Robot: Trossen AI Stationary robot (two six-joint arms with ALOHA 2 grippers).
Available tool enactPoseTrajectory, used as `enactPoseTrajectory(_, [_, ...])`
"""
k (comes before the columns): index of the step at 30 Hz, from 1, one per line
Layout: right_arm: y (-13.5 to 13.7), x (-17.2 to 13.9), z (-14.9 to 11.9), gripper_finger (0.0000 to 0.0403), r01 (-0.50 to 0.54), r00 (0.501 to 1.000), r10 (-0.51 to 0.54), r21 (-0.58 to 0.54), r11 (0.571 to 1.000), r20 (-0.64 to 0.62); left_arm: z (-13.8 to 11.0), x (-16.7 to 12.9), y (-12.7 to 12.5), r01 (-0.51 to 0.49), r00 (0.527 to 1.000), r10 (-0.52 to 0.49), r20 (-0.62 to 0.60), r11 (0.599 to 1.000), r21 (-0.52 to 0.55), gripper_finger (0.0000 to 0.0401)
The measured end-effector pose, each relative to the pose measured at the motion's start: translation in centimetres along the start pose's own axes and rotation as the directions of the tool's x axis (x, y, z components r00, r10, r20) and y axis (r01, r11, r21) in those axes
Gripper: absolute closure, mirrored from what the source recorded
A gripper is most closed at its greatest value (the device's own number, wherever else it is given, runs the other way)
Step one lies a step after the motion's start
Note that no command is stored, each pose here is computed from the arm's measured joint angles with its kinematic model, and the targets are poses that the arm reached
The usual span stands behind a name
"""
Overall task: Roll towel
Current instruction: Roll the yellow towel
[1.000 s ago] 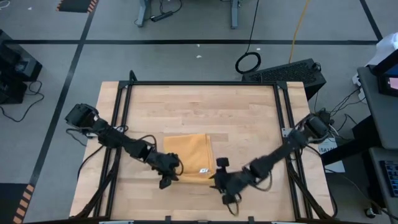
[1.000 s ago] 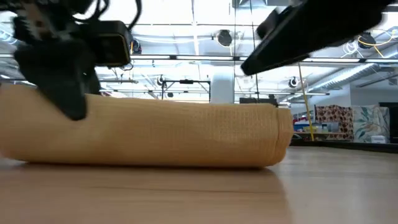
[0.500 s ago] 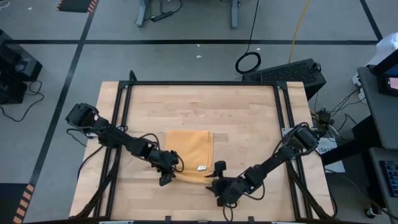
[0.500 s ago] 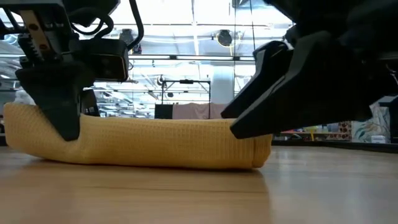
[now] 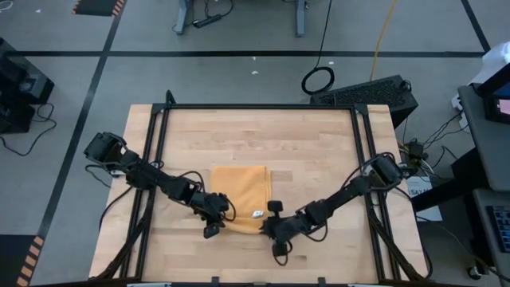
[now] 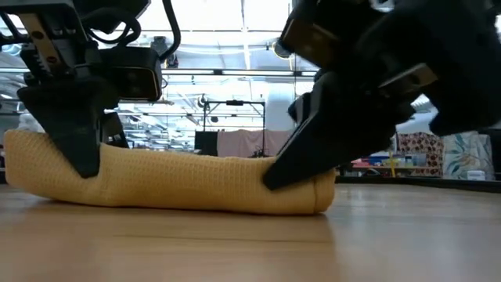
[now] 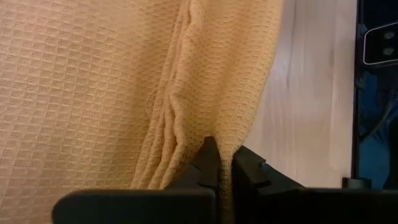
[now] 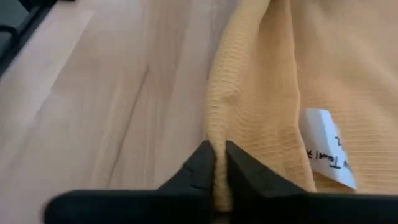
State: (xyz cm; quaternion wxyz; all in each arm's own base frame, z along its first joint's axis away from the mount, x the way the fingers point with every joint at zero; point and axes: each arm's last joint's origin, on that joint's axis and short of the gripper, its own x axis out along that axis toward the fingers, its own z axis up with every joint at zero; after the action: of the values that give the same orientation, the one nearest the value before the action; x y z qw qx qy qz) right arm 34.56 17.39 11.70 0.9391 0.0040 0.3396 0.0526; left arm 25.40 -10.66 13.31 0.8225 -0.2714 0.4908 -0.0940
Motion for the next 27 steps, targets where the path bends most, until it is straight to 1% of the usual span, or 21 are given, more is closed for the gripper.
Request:
enactPoseTrajectory(2, [-0.7,0.2,0.2,0.0391,-0.030,0.999,0.030,0.048,0.998,-0.013,0.0,0.0,0.0,-0.004,1.000,0.004,0.003,1.000,0.005,0.0385])
enactPoseTrajectory(4, [-1.5,0.4,0.4,0.0392,-0.063,0.997,0.068,0.134,0.989,-0.028,0.0,0.0,-0.1,-0.007,1.000,0.007,0.005,1.000,0.013,0.0384])
enactPoseTrajectory(6, [-2.6,0.6,0.8,0.0390,-0.122,0.990,0.135,0.226,0.967,-0.044,-0.2,0.1,-0.2,-0.019,1.000,0.019,0.014,0.999,0.033,0.0380])
enactPoseTrajectory(8, [-3.6,0.8,1.0,0.0394,-0.189,0.975,0.215,0.288,0.939,-0.059,-0.5,0.2,-0.6,-0.014,1.000,0.014,0.006,0.997,0.077,0.0369])
enactPoseTrajectory(11, [-5.0,1.0,1.4,0.0399,-0.276,0.948,0.314,0.342,0.898,-0.060,-0.9,0.2,-1.0,-0.005,1.000,0.006,-0.009,0.993,0.116,0.0332])
enactPoseTrajectory(13, [-5.9,1.1,1.7,0.0398,-0.329,0.926,0.374,0.374,0.867,-0.052,-1.1,0.0,-1.1,-0.004,1.000,0.006,-0.015,0.993,0.121,0.0301])
enactPoseTrajectory(15, [-6.8,1.1,2.1,0.0398,-0.363,0.911,0.411,0.408,0.838,-0.033,-1.1,-0.6,-1.3,-0.005,1.000,0.007,-0.016,0.993,0.114,0.0269])
enactPoseTrajectory(18, [-8.5,1.2,2.4,0.0399,-0.359,0.909,0.416,0.469,0.807,-0.020,-1.1,-2.0,-1.6,-0.006,1.000,0.008,-0.011,0.993,0.115,0.0231])
enactPoseTrajectory(21, [-10.1,1.3,2.6,0.0399,-0.327,0.920,0.392,0.533,0.780,-0.009,-1.3,-3.7,-2.3,-0.025,0.999,0.020,0.038,0.990,0.136,0.0208])
enactPoseTrajectory(23, [-11.0,1.4,2.6,0.0399,-0.314,0.923,0.385,0.569,0.760,-0.007,-1.5,-4.7,-3.2,-0.054,0.993,0.031,0.118,0.979,0.198,0.0204])
enactPoseTrajectory(25, [-11.8,1.4,2.5,0.0400,-0.294,0.925,0.380,0.608,0.738,-0.014,-1.9,-5.3,-4.3,-0.123,0.972,0.060,0.227,0.954,0.274,0.0203])
enactPoseTrajectory(27, [-12.4,1.4,2.4,0.0400,-0.266,0.930,0.367,0.647,0.715,-0.023,-2.7,-5.3,-5.2,-0.204,0.945,0.101,0.310,0.924,0.323,0.0203])
